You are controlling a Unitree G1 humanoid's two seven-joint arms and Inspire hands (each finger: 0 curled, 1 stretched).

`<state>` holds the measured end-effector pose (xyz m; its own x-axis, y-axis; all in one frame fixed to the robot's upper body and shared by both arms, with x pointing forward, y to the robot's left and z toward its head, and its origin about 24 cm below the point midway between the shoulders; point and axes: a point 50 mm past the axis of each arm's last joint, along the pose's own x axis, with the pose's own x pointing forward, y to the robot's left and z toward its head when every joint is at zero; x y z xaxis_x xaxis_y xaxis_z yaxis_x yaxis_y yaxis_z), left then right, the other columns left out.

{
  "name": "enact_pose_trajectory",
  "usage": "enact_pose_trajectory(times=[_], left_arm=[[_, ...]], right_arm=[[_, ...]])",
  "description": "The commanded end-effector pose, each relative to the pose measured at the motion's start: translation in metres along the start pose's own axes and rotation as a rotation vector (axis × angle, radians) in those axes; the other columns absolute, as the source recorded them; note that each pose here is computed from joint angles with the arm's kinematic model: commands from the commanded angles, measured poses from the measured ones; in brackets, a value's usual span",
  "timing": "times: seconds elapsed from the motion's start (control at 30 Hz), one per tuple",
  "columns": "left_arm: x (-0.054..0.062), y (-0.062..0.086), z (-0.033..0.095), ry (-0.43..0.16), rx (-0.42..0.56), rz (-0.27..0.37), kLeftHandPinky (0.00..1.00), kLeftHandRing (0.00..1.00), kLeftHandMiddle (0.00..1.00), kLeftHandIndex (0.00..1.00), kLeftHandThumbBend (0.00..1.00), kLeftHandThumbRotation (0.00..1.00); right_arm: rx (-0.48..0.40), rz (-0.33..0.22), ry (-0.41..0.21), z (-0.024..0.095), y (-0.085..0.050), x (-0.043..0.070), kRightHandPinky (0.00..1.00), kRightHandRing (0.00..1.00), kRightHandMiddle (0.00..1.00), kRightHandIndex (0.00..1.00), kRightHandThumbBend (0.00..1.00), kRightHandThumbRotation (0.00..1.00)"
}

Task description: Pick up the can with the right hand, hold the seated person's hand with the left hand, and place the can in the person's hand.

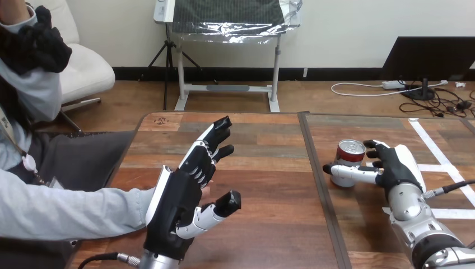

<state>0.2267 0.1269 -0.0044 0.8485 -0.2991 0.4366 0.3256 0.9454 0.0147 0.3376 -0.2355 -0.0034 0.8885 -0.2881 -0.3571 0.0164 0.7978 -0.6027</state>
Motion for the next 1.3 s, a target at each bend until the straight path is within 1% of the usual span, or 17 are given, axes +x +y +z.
enact_pose_trajectory(times=[0.0,0.43,0.93,1.27], left_arm=[[0.014,-0.002,0.009,-0.076,0.015,-0.020,0.85,0.93,0.94,0.89,1.00,0.61],[0.013,-0.001,0.008,-0.072,0.008,-0.013,0.85,0.93,0.94,0.89,1.00,0.60],[0.011,0.000,0.008,-0.066,0.023,-0.010,0.85,0.93,0.93,0.88,1.00,0.61],[0.011,0.000,0.008,-0.065,0.019,-0.011,0.85,0.93,0.94,0.89,1.00,0.62]], right_arm=[[0.003,-0.036,-0.120,0.049,-0.011,0.008,0.85,0.88,0.89,0.90,1.00,0.32],[0.009,-0.037,-0.140,0.056,-0.011,0.008,0.84,0.87,0.88,0.90,1.00,0.35],[0.012,-0.032,-0.149,0.063,-0.011,0.009,0.85,0.88,0.88,0.90,1.00,0.32],[-0.001,-0.032,-0.154,0.066,-0.011,0.009,0.83,0.87,0.87,0.90,1.00,0.33]])
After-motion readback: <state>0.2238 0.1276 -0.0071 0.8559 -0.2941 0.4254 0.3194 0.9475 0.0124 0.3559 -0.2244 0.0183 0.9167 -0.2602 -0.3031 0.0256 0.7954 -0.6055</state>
